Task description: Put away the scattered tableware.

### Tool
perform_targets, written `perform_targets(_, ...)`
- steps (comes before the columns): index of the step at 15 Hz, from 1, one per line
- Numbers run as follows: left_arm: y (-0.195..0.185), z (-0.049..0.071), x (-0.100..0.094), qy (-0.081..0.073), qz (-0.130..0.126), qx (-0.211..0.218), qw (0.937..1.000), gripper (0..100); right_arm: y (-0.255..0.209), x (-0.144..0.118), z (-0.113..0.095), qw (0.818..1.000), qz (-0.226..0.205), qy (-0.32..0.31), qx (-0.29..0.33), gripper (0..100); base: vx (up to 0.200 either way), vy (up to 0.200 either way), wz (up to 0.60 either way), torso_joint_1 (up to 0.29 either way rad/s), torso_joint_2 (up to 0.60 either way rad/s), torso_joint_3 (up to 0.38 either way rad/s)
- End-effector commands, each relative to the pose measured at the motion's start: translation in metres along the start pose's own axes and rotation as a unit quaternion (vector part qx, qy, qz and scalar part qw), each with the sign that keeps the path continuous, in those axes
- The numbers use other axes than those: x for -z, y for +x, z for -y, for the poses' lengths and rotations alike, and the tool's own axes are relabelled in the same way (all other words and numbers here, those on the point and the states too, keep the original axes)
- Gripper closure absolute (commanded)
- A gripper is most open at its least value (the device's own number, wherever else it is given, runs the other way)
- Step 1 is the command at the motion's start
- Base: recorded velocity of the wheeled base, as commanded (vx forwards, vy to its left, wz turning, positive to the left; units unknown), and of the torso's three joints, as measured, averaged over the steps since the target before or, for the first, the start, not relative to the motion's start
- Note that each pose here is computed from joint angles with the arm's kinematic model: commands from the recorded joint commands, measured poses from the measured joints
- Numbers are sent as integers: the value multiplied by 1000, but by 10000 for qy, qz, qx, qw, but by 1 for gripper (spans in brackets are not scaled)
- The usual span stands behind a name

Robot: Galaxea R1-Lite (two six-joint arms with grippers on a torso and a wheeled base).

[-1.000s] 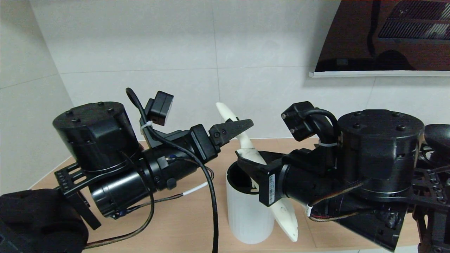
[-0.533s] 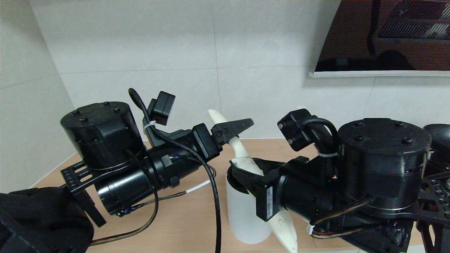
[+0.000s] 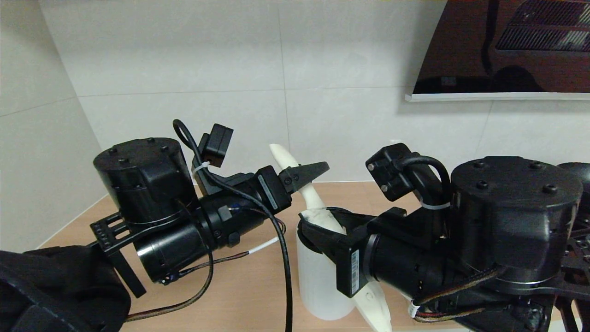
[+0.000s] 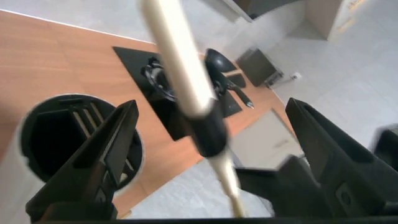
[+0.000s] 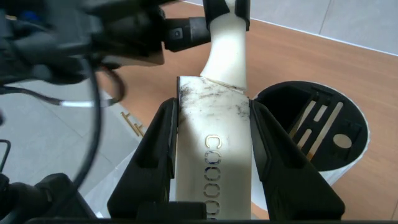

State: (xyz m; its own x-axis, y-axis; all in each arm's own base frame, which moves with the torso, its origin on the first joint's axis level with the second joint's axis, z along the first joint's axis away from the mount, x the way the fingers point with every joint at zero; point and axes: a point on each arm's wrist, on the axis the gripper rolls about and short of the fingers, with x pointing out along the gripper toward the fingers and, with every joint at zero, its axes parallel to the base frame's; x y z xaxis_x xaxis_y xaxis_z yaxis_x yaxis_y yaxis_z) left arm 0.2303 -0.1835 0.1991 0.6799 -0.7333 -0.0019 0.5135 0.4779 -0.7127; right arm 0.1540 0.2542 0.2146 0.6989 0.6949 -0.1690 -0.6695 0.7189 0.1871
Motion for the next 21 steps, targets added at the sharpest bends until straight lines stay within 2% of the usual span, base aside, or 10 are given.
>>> perform_targets(1,1,0,0,0,-1,3,10000,100,-2,0,-2,10000,5,-4,-35,100,0,0,0,0,0,0)
perform_targets(12,-1,5,-1,12,20,90,10000,100,-4,0,-1,10000,14,-2,-29,100,0,0,0,0,0,0)
perform_targets(14,-2,10,-2,22,46,160,9999,100,-4,-1,-1,10000,23,2,-24,100,0,0,0,0,0,0)
perform_targets(15,-6,17,-2,33,50,262,9996,100,-5,-1,-1,10000,30,4,-25,100,0,0,0,0,0,0)
perform_targets(16,-7,19,-3,36,66,289,9996,100,-5,-2,-1,10000,37,6,-27,0,0,0,0,0,0,0)
perform_targets(18,-8,20,-4,46,77,300,9995,100,-5,-1,-1,10000,30,4,-25,0,0,0,0,0,0,0)
perform_targets(21,-6,21,-7,171,151,196,9995,100,-10,-5,3,9999,98,27,13,0,0,0,0,0,0,0)
